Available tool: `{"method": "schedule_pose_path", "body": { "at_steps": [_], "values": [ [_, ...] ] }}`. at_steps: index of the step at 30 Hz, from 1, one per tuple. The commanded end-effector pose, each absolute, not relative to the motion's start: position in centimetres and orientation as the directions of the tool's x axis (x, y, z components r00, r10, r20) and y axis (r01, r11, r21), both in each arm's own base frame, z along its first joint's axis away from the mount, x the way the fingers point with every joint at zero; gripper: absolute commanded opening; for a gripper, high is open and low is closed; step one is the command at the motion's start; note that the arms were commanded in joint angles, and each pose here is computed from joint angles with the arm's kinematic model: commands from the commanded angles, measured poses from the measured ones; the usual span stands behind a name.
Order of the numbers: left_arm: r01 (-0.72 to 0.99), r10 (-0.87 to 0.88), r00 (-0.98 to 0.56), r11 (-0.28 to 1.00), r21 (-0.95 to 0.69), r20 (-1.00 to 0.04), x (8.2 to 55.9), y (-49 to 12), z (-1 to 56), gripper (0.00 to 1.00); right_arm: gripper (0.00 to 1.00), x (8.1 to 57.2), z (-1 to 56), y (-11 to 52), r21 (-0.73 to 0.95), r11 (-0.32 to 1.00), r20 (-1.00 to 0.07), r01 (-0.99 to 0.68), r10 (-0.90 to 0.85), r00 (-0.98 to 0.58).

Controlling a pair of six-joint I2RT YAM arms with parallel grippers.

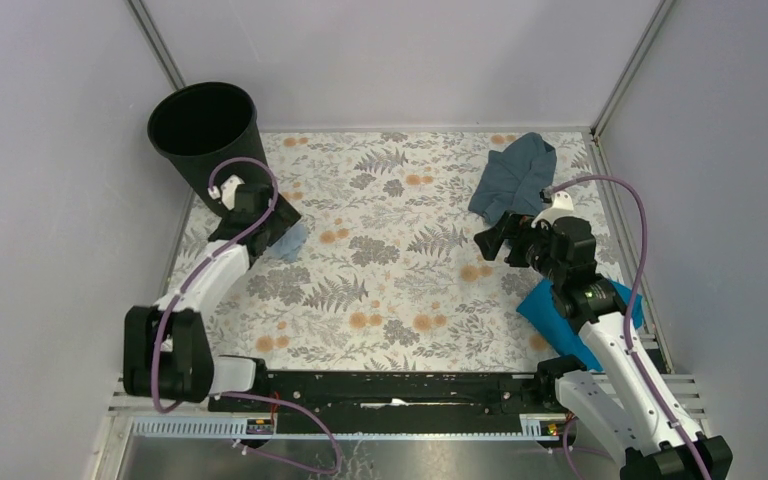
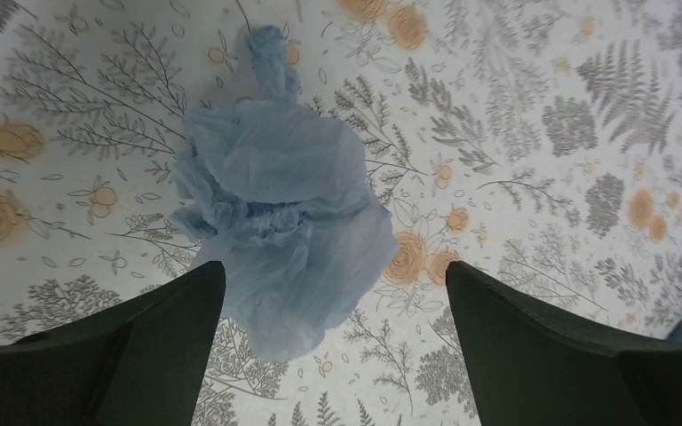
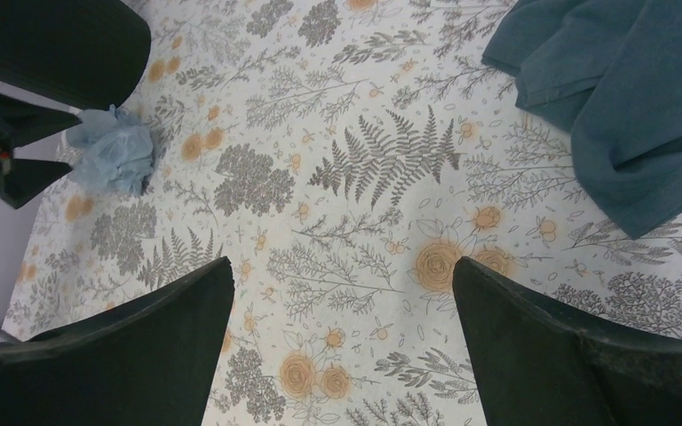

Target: Put the trash bags into the trash bin

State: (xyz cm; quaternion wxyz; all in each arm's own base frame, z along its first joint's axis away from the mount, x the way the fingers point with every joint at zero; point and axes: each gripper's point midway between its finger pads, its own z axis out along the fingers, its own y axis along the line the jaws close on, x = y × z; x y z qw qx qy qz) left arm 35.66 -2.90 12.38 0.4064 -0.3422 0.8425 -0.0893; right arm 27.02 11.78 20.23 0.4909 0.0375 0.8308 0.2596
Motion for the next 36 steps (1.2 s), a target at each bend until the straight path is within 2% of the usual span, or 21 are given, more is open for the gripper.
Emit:
{"method": "schedule_pose_path", "body": {
  "at_steps": [1,4,5,7,11,14,20,24,29,34,36],
  "values": [
    [-0.546,-0.705,-0.370,0.692,-0.473,-0.605,38.0,-2.7,11.6,0.99,1.00,26.9,20.5,12.5,0.491,0.837,-0.800,-0.241,0.323,-0.506],
    [-0.581,-0.701,-0.400,0.693,-0.428,-0.591,38.2,-2.5,9.1,0.97,1.00,26.8,20.0,12.8,0.499,0.831,-0.791,-0.245,0.322,-0.520],
    [-0.574,-0.693,-0.424,0.704,-0.419,-0.584,38.2,-2.8,8.5,0.90,1.00,26.8,19.8,12.9,0.500,0.830,-0.788,-0.247,0.318,-0.527],
    [-0.524,-0.676,-0.479,0.732,-0.435,-0.560,38.5,-4.1,8.4,0.72,1.00,26.8,19.4,13.0,0.495,0.831,-0.785,-0.252,0.304,-0.540],
    [-0.375,-0.657,-0.560,0.744,-0.553,-0.505,38.1,-7.7,10.4,0.34,1.00,26.6,18.5,13.5,0.482,0.828,-0.778,-0.287,0.254,-0.574],
    [-0.230,-0.651,-0.618,0.687,-0.690,-0.442,36.9,-11.1,13.4,0.22,1.00,26.2,17.8,14.8,0.511,0.792,-0.750,-0.334,0.222,-0.623],
    [0.016,-0.572,-0.766,0.440,-0.898,-0.294,32.7,-18.1,19.1,0.22,1.00,25.0,17.7,19.8,0.646,0.611,-0.680,-0.457,0.190,-0.708],
    [0.101,-0.492,-0.837,0.290,-0.952,-0.239,29.0,-23.2,20.6,0.23,1.00,23.7,17.4,23.9,0.671,0.528,-0.671,-0.521,0.131,-0.730],
    [0.139,-0.378,-0.908,0.129,-0.982,-0.178,24.9,-29.0,21.0,0.23,0.99,21.5,17.7,27.6,0.741,0.358,-0.647,-0.568,0.155,-0.747],
    [0.112,-0.314,-0.941,0.058,-0.992,-0.124,23.1,-31.1,19.5,0.24,0.91,19.9,16.8,28.6,0.758,0.319,-0.637,-0.569,0.174,-0.750],
    [0.114,-0.297,-0.948,0.029,-0.993,-0.117,22.5,-31.0,19.3,0.26,0.80,20.1,16.0,28.1,0.756,0.357,-0.633,-0.549,0.184,-0.752]
  ]
}}
